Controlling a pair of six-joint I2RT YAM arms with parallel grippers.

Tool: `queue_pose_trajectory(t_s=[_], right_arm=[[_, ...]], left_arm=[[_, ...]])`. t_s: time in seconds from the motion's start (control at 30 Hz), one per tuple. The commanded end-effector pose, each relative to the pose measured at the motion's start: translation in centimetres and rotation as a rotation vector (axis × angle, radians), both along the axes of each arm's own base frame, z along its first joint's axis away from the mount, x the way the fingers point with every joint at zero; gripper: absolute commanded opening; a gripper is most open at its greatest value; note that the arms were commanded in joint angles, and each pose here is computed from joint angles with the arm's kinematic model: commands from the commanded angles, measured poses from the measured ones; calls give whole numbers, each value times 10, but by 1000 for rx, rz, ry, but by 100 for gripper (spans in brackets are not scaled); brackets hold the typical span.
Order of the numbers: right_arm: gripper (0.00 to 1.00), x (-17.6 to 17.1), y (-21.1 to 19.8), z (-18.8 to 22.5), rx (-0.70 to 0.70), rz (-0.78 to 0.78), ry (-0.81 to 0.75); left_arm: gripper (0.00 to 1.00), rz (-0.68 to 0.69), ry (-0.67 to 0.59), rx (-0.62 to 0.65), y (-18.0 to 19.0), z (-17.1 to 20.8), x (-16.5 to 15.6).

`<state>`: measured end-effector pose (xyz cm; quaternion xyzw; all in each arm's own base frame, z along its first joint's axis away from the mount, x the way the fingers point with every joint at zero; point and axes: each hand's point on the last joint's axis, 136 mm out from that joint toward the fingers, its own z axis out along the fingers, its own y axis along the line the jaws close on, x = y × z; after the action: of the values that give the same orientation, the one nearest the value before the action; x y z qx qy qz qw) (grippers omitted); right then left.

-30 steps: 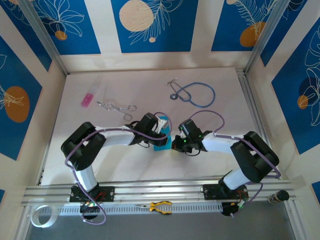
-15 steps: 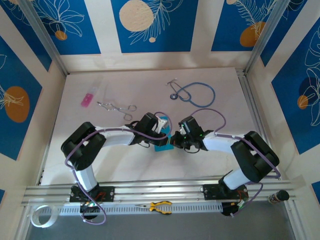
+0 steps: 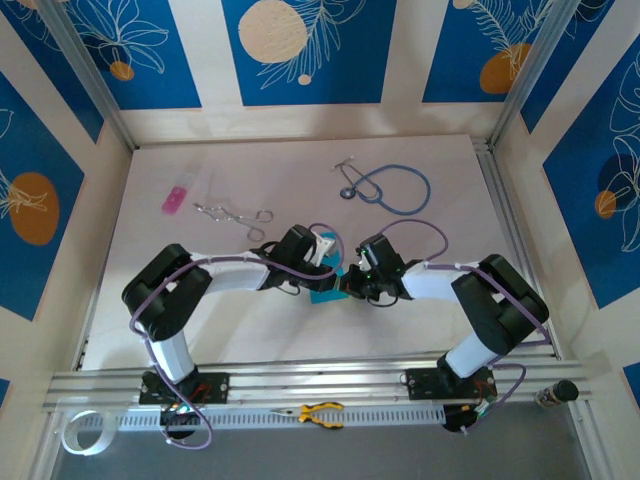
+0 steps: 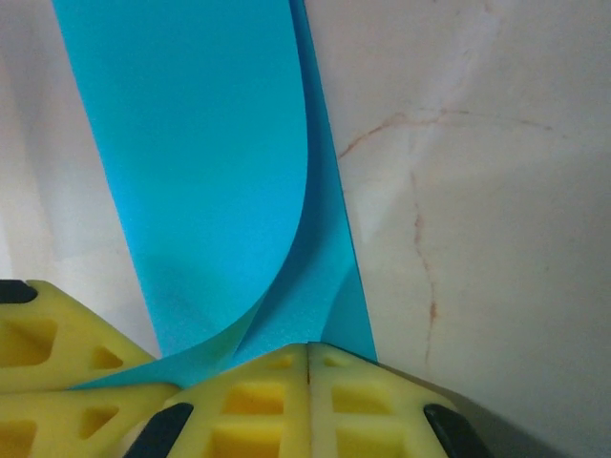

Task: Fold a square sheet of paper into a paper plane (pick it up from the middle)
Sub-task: Fold the triangle a second time at the center of the table.

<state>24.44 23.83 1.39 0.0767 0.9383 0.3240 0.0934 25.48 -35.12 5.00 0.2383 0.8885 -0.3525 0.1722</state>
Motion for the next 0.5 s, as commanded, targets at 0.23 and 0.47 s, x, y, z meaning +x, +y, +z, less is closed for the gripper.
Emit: queue_pose_trajectory(t_s=[0.23,0.47], right_arm=[[0,-24,-31,-29,-120,8,105],[0,-23,-28,-29,-116,15,112]], left_arm=[[0,59,-23,51,22,-9,17],[1,62,-52,102,30,-14,24]])
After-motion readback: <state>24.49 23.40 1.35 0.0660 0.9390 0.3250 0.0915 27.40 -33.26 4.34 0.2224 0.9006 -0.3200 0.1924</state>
